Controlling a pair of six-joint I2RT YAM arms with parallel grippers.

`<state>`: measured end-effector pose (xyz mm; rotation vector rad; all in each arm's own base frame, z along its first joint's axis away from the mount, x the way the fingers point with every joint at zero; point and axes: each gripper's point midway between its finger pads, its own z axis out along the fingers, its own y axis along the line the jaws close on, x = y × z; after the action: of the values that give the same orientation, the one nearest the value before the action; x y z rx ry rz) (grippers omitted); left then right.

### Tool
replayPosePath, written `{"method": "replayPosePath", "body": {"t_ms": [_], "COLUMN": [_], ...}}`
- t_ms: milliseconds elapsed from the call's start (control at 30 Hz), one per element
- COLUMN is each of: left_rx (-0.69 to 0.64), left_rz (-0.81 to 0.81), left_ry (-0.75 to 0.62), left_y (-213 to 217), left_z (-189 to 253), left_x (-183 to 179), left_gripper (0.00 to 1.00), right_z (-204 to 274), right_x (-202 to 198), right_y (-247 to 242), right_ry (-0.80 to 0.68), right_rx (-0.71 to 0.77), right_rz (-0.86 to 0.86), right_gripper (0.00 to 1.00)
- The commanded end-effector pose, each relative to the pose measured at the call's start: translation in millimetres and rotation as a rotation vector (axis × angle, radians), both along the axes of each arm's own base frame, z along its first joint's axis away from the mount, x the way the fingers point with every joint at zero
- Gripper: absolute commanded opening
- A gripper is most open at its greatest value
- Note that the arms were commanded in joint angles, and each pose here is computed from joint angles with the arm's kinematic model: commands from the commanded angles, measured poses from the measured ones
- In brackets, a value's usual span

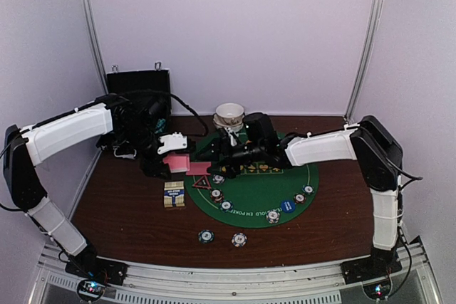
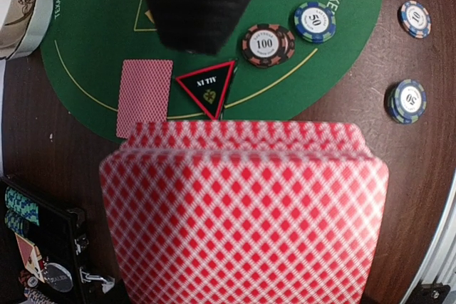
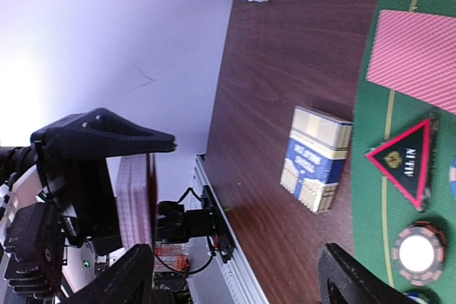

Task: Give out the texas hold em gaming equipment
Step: Pick up the poker card from the face-down deck piles.

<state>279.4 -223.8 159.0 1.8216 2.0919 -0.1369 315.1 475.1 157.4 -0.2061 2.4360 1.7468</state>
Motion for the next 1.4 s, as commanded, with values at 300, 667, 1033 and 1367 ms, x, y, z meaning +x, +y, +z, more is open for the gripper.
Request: {"method": "replayPosePath", "body": {"t_ms": [300, 667, 1033, 1367], "left_rx": [-0.047, -0.061, -0.066, -0.065], "left_rz": [0.017, 0.021, 0.017, 0.017], "left_ry": [-0.004, 0.001, 0.004, 0.006], "left_y": [-9, -12, -14, -16], "left_z": [15, 17, 18, 17], "left_x": [8, 9, 10, 12], "left_gripper": [0.05, 0.04, 0.05, 0.33], "right_z": [51, 56, 69, 69], "right_x": [-24, -36, -36, -38], "right_y": [30, 52, 80, 86], "right_ry": [-0.007, 0.002, 0.064, 0.115], "right_rx": [0.247, 0.259, 0.354, 0.384], "right_rz": [0.063, 0.146, 0.196, 0.214], "right_gripper": [0.81, 0.74, 0.53, 0.28]}}
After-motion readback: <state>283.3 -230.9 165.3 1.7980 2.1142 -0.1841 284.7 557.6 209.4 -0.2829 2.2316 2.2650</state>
